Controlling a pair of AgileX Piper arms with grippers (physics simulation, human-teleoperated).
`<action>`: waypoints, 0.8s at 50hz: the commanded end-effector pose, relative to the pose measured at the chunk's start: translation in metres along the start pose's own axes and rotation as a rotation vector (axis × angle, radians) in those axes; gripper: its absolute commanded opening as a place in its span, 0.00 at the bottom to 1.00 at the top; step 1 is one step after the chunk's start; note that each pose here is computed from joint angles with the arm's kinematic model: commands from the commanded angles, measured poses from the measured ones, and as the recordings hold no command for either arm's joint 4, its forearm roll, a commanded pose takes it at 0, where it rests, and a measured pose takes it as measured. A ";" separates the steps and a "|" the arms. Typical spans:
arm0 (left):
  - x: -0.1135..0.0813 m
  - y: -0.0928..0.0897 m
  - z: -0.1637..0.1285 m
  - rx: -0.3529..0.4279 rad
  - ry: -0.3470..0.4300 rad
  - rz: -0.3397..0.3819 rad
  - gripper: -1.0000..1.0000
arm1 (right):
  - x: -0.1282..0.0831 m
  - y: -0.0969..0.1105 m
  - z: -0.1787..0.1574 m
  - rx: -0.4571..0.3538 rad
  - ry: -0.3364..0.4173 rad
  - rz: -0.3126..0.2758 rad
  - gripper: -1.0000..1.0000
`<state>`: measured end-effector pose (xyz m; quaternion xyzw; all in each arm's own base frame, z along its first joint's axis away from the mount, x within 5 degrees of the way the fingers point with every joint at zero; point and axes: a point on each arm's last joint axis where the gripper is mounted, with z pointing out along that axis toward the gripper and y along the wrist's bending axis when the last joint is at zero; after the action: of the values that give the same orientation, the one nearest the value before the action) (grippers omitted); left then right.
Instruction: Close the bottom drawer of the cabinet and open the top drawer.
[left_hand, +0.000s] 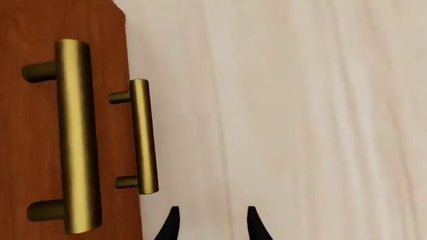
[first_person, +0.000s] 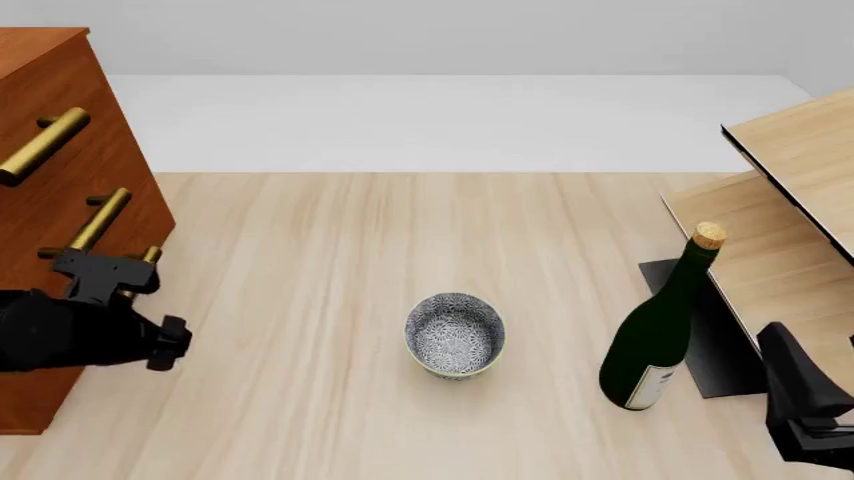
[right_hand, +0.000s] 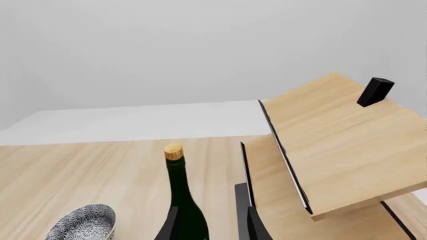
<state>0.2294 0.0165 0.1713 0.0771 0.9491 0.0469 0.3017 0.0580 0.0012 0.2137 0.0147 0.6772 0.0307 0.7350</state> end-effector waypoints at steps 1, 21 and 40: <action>-0.032 -0.031 -0.006 0.085 -0.038 -0.012 1.00 | 0.000 0.000 -0.001 0.003 -0.001 0.000 1.00; -0.077 -0.043 -0.044 0.105 -0.250 0.115 1.00 | 0.000 -0.001 0.000 0.011 -0.004 0.005 1.00; -0.106 -0.048 -0.114 0.071 -0.550 0.311 1.00 | -0.001 -0.001 0.002 0.012 -0.003 0.002 1.00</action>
<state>0.2520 -0.0478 0.2838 0.2029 0.8547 0.0218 0.4774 0.0587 0.0005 0.2142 0.0197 0.6760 0.0279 0.7361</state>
